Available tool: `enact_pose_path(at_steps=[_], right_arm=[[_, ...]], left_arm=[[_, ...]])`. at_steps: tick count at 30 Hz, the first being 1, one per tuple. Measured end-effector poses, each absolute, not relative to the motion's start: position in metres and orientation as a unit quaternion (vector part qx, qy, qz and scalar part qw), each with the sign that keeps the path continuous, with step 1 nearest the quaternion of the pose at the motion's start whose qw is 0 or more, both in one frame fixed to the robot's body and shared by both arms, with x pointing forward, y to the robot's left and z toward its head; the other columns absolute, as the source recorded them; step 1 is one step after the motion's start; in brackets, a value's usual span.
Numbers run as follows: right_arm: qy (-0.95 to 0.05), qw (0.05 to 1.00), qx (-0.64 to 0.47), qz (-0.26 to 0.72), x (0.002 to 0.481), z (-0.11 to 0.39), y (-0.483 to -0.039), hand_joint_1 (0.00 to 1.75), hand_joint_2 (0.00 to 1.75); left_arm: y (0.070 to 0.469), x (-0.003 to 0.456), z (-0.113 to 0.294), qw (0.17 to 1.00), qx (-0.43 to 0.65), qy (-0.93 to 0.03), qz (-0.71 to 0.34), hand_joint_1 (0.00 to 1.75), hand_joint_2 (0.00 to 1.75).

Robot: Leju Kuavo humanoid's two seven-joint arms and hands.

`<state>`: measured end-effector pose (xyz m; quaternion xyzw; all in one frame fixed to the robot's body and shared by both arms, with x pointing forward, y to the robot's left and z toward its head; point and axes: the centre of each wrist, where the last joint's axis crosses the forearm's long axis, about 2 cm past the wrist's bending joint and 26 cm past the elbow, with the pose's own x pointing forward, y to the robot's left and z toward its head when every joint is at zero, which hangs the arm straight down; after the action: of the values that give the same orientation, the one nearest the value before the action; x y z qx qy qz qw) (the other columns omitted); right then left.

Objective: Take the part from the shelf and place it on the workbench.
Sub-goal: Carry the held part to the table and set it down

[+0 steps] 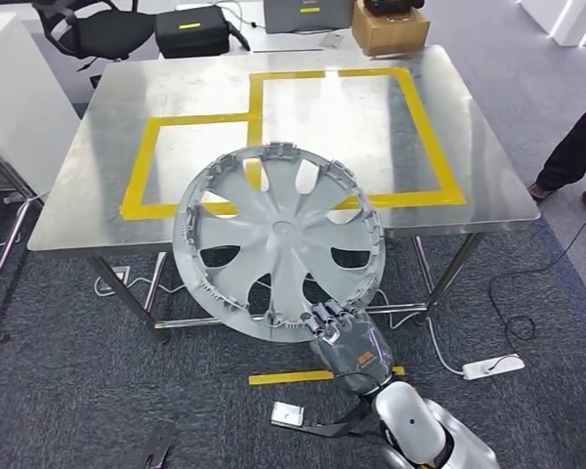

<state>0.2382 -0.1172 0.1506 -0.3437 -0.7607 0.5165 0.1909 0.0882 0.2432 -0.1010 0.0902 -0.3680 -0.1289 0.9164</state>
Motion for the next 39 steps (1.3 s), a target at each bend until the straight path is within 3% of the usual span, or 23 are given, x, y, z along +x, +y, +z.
enact_pose_path(at_steps=[39], right_arm=[[-0.761,0.193,-0.344,0.515,0.2389,0.1510,-0.1171,1.75,1.75]], left_arm=[[0.2448,0.0904,-0.1006,0.916,0.092,-0.370,-0.129,0.00,1.75]])
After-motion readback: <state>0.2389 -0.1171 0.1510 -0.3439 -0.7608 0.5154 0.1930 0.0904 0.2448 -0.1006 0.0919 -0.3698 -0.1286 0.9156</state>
